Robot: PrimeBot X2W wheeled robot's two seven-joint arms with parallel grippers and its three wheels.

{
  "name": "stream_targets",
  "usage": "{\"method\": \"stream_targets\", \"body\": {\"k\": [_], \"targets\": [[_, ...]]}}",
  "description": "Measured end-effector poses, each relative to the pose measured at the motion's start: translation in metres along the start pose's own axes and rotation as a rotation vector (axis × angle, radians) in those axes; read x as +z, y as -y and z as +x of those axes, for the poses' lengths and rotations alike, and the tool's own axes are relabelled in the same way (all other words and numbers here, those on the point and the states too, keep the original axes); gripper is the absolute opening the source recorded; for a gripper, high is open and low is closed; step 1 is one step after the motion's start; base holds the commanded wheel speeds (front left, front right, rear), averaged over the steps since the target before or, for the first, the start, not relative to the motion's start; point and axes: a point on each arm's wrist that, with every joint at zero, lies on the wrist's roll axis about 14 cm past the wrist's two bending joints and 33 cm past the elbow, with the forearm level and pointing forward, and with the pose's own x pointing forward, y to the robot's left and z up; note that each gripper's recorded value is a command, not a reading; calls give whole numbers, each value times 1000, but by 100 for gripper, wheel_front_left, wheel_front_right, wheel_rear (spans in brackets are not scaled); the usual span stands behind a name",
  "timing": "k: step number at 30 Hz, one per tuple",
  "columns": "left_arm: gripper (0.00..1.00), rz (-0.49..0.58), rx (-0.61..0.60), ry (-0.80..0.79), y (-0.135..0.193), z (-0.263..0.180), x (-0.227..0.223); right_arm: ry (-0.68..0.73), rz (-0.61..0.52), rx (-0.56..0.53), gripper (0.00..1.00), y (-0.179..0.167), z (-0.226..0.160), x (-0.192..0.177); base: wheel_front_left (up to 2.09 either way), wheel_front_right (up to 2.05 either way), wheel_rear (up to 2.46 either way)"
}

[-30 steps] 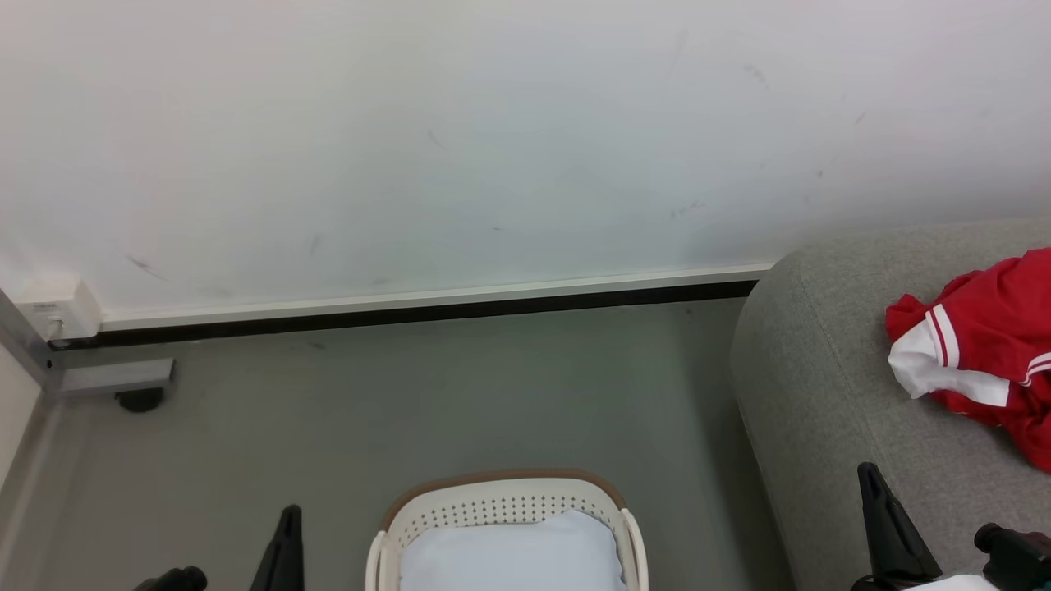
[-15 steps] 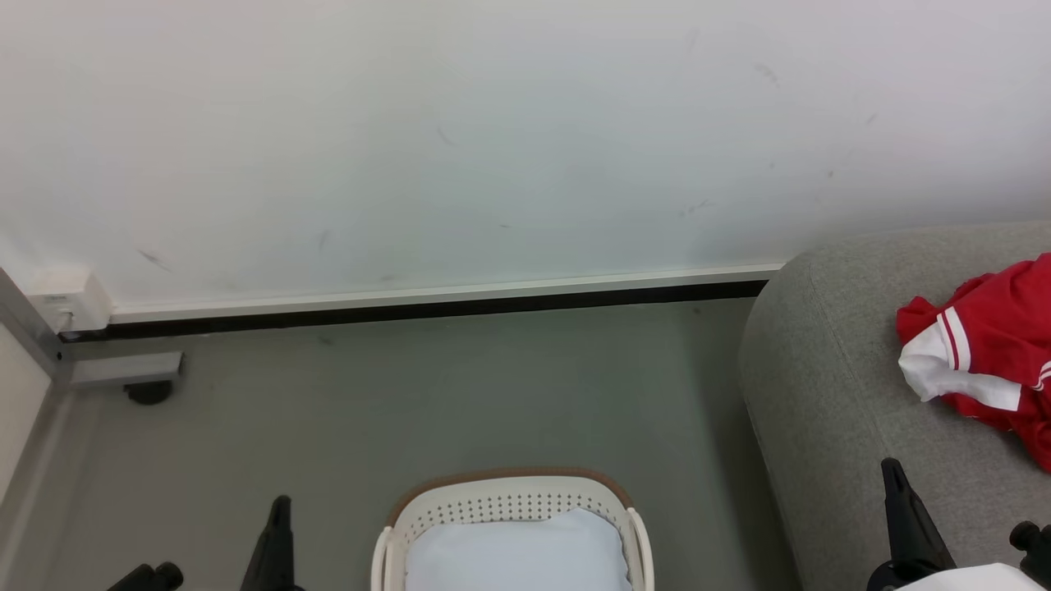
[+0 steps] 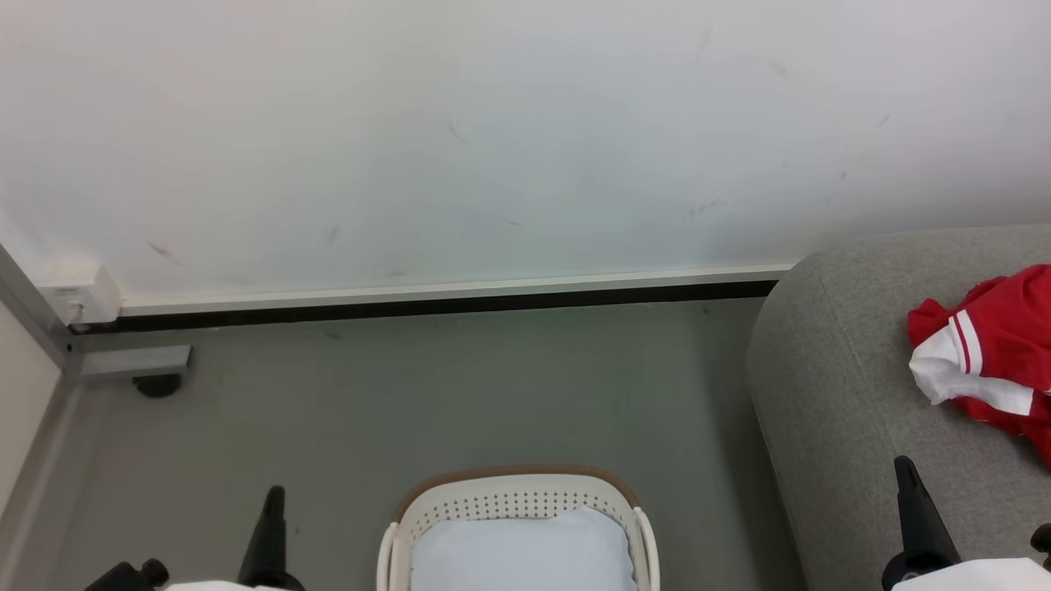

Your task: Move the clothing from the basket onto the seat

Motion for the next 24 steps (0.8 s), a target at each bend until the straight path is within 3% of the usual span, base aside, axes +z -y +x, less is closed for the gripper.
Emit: {"method": "stream_targets", "body": {"k": [24], "targets": [[0, -254, 5, 14, -2, 3, 12, 1, 248, -8, 0, -1, 10, 4, 0, 0, 0]]}}
